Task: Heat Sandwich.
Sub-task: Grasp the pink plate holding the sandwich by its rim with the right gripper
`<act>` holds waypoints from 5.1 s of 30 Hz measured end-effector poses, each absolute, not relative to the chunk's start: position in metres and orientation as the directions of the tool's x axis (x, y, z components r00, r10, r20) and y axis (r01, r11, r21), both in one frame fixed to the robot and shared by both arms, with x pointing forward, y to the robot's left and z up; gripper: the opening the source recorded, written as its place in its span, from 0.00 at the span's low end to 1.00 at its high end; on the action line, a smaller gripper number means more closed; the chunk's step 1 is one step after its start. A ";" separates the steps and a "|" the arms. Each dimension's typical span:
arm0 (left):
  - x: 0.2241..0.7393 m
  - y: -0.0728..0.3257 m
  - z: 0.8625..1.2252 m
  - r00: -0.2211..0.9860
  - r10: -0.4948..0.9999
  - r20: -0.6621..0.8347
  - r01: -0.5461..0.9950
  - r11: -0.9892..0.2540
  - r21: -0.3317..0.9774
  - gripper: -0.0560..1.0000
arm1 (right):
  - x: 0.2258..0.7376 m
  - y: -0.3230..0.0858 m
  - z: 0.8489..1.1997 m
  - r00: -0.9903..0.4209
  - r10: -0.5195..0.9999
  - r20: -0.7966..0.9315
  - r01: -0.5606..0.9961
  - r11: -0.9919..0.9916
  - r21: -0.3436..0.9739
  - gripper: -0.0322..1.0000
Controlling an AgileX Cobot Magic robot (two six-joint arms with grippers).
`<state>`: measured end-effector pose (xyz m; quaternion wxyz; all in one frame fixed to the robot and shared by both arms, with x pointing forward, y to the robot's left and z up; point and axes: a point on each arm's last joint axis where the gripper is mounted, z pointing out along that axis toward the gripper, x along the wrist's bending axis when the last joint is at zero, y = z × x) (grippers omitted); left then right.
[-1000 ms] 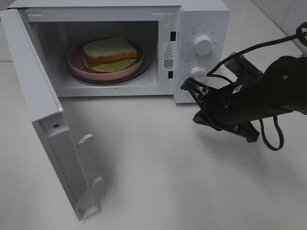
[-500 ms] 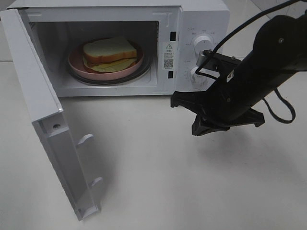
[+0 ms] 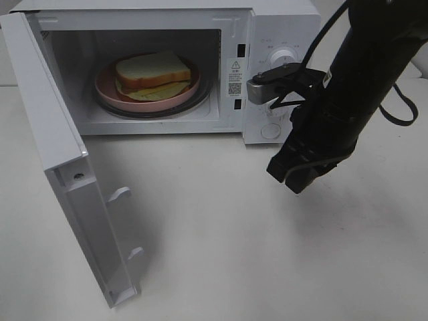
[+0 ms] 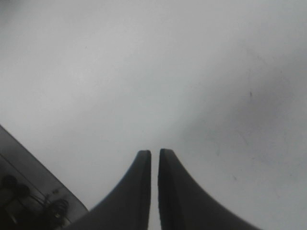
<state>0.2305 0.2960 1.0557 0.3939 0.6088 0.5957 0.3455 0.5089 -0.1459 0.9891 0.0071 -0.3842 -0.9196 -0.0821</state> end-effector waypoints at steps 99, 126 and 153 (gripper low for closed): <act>0.230 0.296 1.056 0.051 0.997 -0.049 0.453 0.020 0.891 0.98 | 0.586 -0.063 0.997 -0.800 -0.170 -0.576 -0.313 0.937 0.157 0.86; 0.230 0.296 1.056 0.051 0.997 -0.049 0.453 0.020 0.891 0.98 | 0.640 0.006 0.949 -0.788 -0.124 -0.603 -0.326 0.915 0.239 0.83; 0.230 0.296 1.056 0.051 0.997 -0.049 0.453 0.020 0.891 0.98 | 0.668 0.036 0.913 -0.841 -0.111 -0.529 -0.282 0.925 0.255 0.81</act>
